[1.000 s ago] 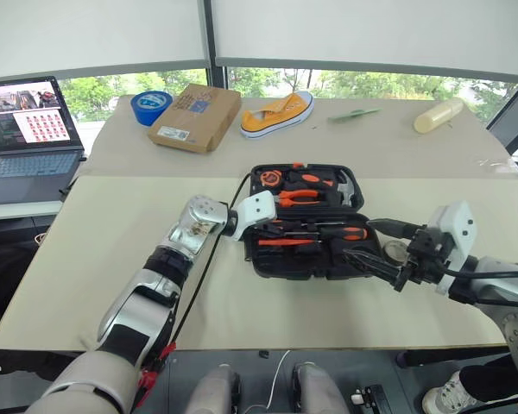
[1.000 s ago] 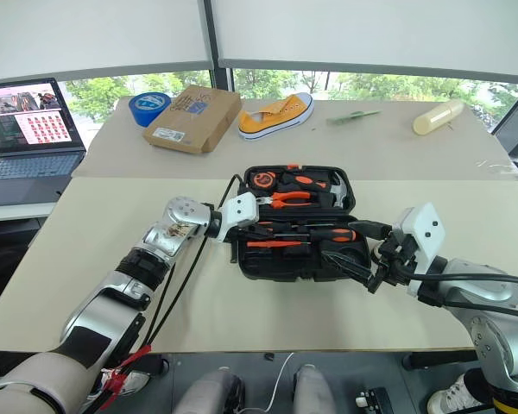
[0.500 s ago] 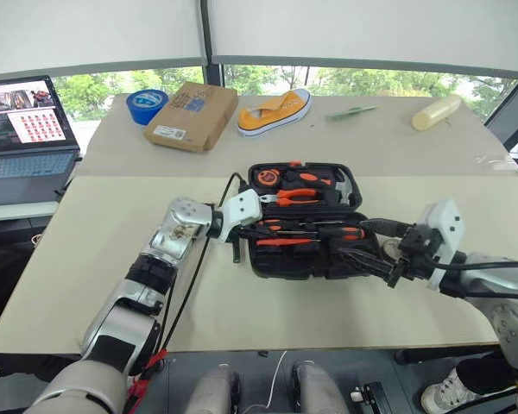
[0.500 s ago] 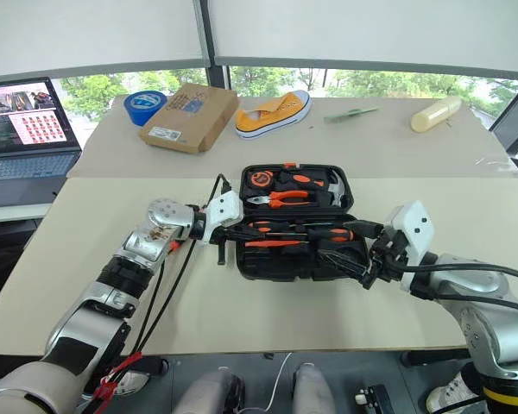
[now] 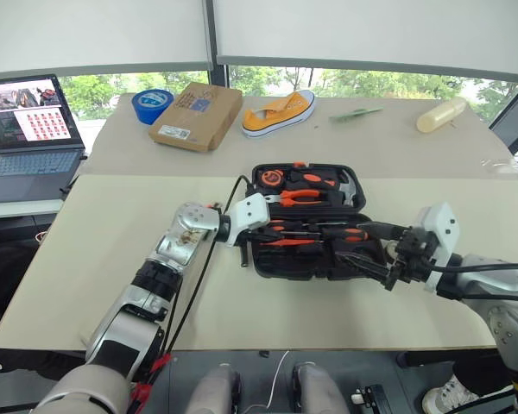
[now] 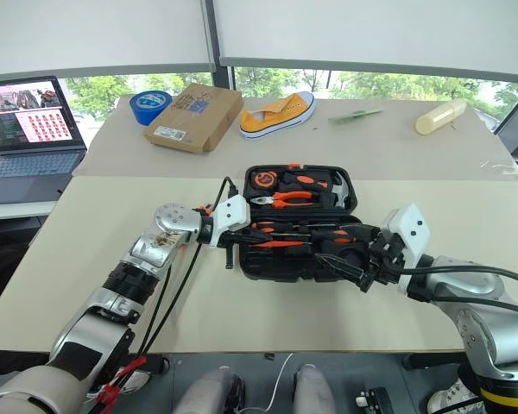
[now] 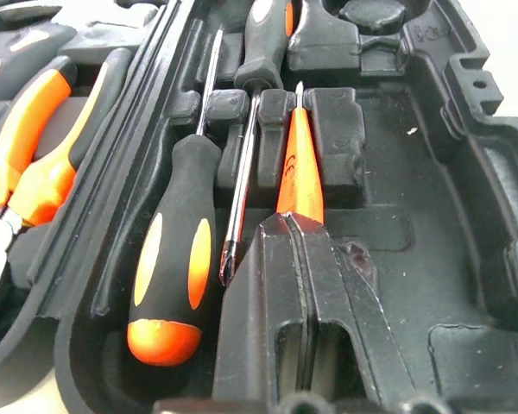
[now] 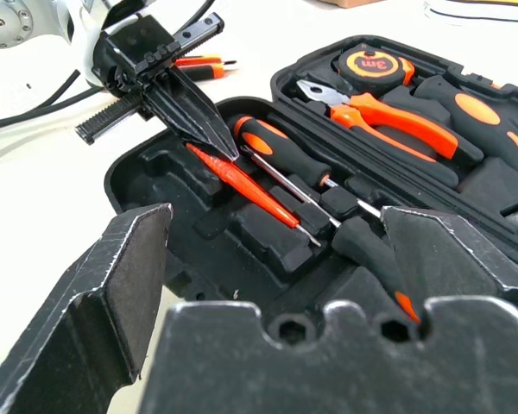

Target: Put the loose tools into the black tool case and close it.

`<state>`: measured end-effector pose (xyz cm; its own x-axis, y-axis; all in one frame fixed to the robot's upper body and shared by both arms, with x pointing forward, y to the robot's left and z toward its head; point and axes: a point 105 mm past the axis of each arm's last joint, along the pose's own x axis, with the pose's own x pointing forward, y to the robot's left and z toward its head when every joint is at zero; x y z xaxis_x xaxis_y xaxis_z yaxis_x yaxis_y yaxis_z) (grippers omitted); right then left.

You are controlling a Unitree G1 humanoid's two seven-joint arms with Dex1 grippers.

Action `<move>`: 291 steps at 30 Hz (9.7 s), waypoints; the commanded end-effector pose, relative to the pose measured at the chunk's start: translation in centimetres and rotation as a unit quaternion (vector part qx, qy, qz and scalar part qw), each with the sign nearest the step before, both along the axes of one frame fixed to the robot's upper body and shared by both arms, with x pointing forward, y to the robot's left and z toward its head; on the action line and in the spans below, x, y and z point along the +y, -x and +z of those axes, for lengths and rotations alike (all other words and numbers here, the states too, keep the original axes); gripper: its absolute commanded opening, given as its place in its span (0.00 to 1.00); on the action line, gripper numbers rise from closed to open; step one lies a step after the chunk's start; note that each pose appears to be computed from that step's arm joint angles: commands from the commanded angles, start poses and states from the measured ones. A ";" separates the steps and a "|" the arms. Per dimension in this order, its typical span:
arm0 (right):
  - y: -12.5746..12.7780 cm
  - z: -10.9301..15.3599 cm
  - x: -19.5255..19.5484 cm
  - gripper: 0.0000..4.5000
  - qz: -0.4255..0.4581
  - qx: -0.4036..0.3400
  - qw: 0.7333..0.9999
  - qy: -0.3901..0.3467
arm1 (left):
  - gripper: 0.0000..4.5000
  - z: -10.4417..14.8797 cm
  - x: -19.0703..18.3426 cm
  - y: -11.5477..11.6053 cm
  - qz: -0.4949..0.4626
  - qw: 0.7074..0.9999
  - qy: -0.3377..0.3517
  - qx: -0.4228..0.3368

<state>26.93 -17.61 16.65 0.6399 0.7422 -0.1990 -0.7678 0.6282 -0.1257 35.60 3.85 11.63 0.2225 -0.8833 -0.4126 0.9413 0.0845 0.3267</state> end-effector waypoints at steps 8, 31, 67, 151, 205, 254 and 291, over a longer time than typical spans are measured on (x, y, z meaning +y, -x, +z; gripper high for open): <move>-0.1 1.0 0.0 1.00 -0.002 -0.027 1.000 -0.003 | 0.00 -4.1 2.2 1.1 0.009 0.998 -0.062 0.029; -0.2 0.9 0.1 1.00 -0.004 -0.026 1.000 -0.005 | 0.00 -6.3 3.7 1.1 0.034 0.990 -0.110 0.079; 0.2 0.4 0.1 1.00 0.000 -0.022 1.000 0.001 | 0.00 1.1 0.6 1.0 0.002 0.987 0.042 0.157; 0.3 1.8 2.0 1.00 0.037 -0.038 0.999 -0.010 | 0.15 3.4 3.1 -0.3 0.065 0.994 0.075 0.054; 1.7 2.3 0.6 1.00 0.071 -0.022 0.997 0.036 | 0.39 9.3 8.1 0.4 0.100 0.994 -0.020 -0.041; 1.4 0.2 -1.6 1.00 -0.041 -0.020 0.999 0.020 | 0.39 3.7 -2.2 2.1 -0.071 0.989 -0.123 0.033; 2.8 -0.7 -5.8 1.00 -0.124 0.008 0.992 0.032 | 0.12 6.6 -2.3 1.5 -0.064 0.997 0.039 0.002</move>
